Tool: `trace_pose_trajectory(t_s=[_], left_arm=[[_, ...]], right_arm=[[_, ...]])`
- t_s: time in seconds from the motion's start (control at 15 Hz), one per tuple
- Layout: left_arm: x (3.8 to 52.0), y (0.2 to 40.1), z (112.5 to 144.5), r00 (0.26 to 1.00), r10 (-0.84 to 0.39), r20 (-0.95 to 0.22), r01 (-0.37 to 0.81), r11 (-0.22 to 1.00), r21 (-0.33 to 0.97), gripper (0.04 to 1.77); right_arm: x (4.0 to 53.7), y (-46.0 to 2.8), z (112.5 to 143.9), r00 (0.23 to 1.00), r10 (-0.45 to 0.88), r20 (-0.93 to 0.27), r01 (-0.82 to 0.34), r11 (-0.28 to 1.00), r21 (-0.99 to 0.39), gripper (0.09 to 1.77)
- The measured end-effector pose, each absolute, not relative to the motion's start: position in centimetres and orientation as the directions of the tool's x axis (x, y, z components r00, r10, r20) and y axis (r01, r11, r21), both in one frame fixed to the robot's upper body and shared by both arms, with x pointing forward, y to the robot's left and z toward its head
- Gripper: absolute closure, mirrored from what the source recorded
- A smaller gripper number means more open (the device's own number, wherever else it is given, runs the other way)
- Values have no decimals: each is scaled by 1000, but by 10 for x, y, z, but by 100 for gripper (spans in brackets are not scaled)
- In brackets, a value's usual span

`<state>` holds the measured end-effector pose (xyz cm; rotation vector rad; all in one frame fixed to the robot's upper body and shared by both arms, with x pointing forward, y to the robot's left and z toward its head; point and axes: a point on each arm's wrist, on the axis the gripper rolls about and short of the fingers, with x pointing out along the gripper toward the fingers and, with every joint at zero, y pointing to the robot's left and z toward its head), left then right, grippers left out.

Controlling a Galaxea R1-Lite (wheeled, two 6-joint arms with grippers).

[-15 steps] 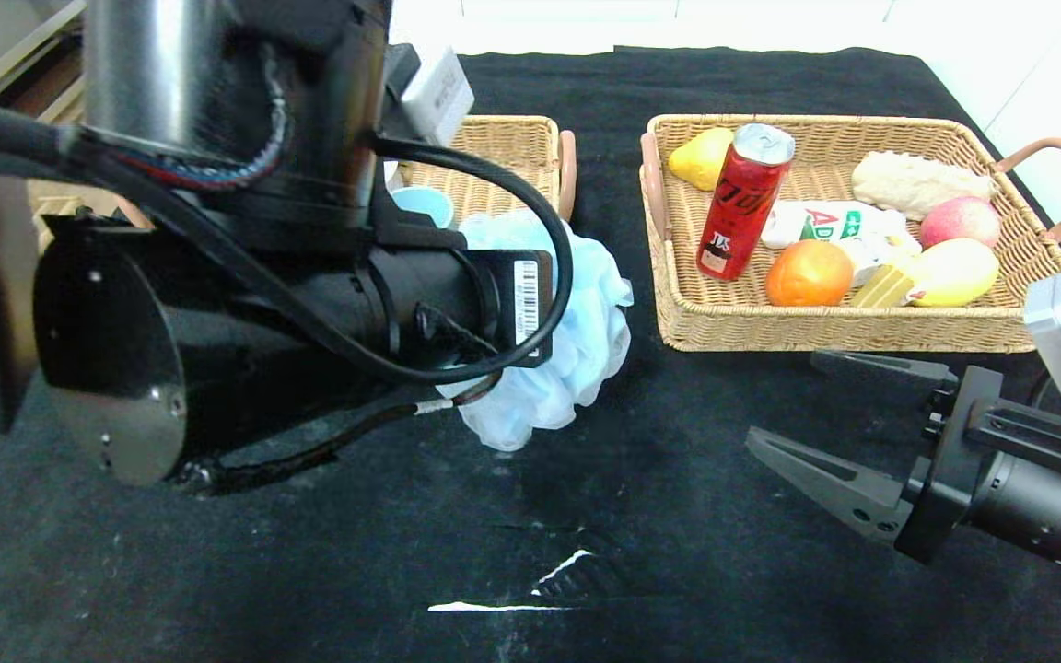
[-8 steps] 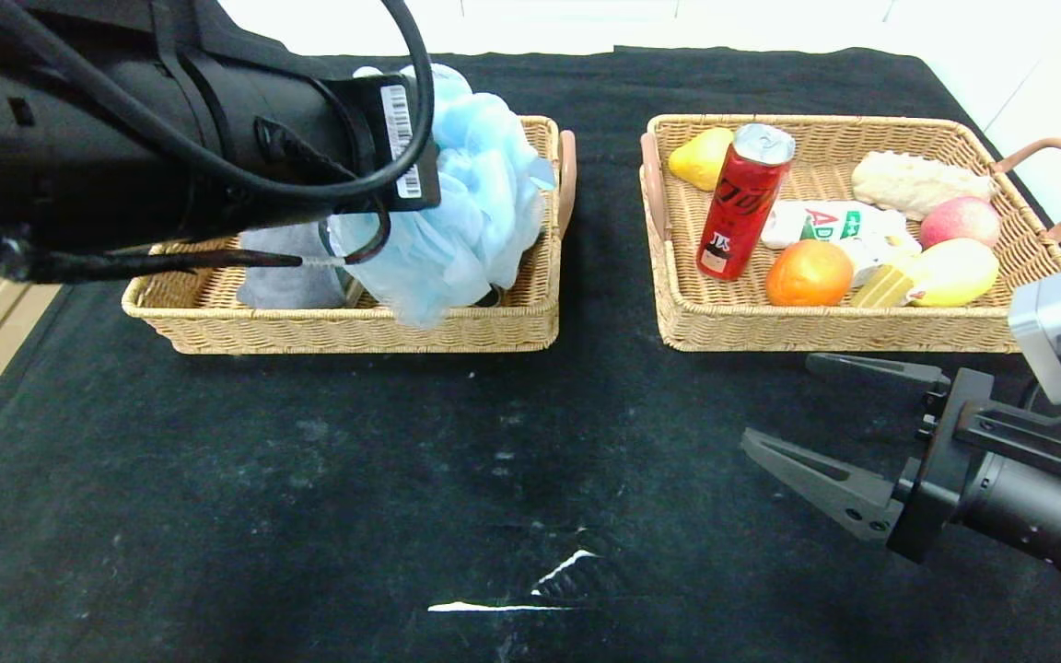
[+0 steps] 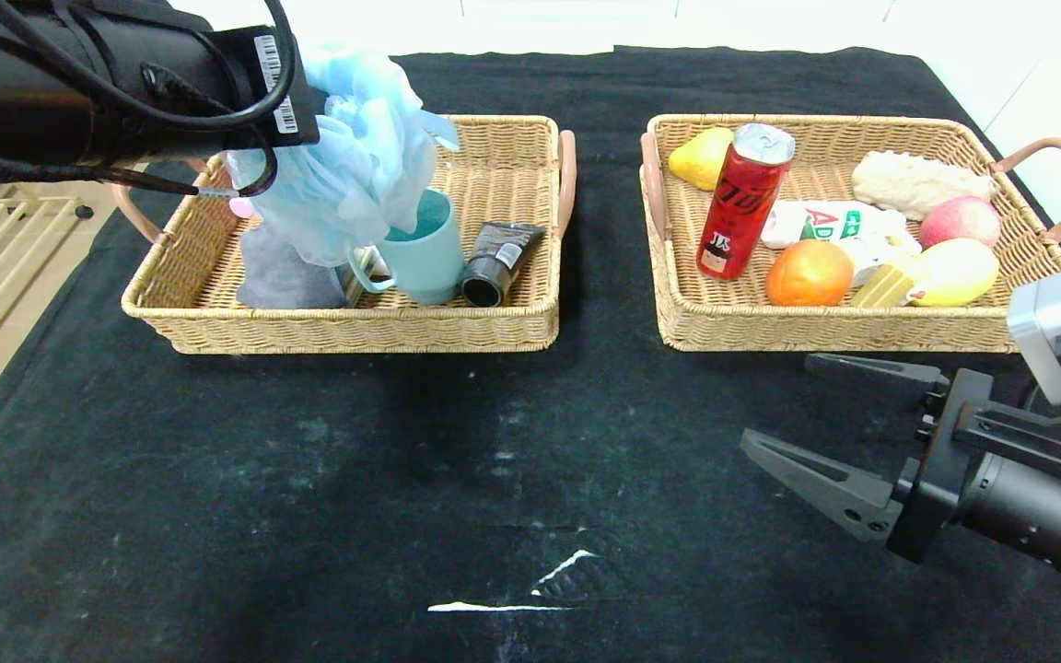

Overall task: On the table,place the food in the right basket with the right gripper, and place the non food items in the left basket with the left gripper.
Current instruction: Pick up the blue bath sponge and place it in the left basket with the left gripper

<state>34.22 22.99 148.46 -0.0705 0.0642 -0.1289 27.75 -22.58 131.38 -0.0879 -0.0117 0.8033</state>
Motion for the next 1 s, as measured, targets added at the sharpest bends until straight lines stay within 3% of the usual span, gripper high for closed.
trace_pose_trajectory(t_s=[0.4,1.0], left_arm=[[374,263,1494,998,-50,-24,48,995,-82,149],[419,283,1477,998,0,-66,-5,997,-77,150]], right_arm=[[278,-225,1312,693,720,-29,-720,690,-82,15],[278,-225,1312,695,718,-30,-718,691,-81,15]])
